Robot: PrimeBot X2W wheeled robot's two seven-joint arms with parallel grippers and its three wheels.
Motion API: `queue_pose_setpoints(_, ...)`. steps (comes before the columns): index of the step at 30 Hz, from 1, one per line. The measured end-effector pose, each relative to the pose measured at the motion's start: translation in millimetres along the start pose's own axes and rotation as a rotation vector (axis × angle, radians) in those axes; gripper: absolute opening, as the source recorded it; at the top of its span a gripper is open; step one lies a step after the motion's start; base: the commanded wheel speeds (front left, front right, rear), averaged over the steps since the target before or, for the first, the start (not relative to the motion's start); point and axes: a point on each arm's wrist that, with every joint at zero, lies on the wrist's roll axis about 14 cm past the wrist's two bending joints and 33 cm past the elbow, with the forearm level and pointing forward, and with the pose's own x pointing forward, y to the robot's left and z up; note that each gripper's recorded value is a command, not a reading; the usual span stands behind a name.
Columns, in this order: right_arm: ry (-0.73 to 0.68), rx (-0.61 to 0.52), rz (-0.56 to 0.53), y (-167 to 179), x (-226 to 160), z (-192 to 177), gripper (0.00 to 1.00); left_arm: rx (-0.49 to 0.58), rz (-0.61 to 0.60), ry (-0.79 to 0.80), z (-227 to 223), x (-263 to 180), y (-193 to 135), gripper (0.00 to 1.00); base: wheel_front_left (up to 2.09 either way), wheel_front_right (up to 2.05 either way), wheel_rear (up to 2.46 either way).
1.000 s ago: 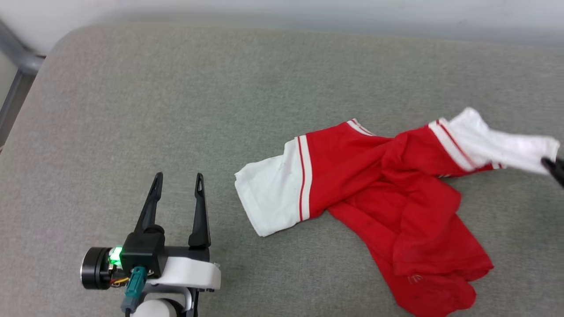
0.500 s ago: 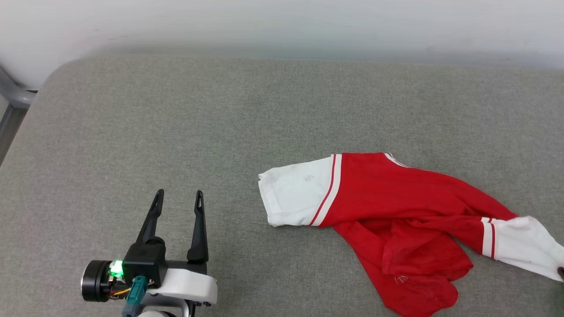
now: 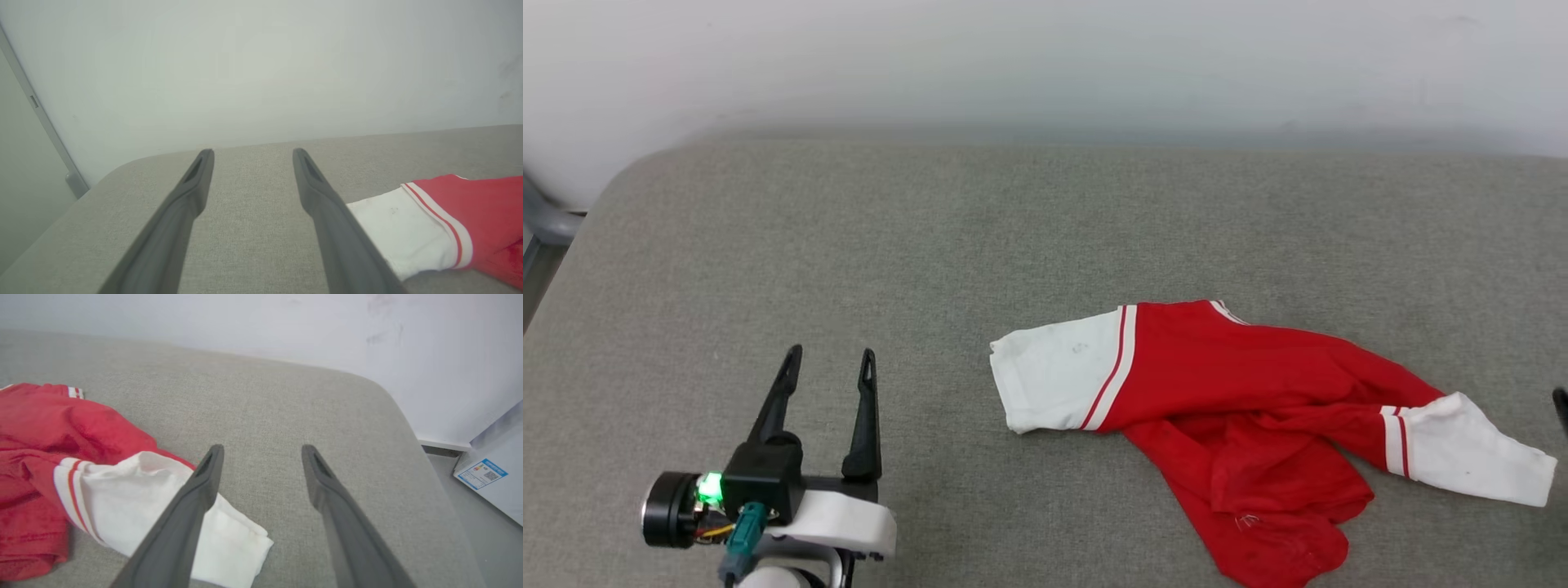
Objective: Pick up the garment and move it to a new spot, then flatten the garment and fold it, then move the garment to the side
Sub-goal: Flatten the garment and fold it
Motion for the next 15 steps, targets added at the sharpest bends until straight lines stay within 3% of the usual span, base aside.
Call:
queue_pose_setpoints(6,-0.208,-0.013,0.022,27.4,-7.4,48.2,1.00,0.026,-0.105,-0.078,23.8,23.2,-6.9,1.00,0.00,0.00,0.00)
queue_pose_setpoints(15,-0.283,0.014,0.071,87.2,-26.2,66.5,1.00,0.069,-0.278,-0.075,46.5,78.8,-27.1,1.00,0.00,0.00,0.00)
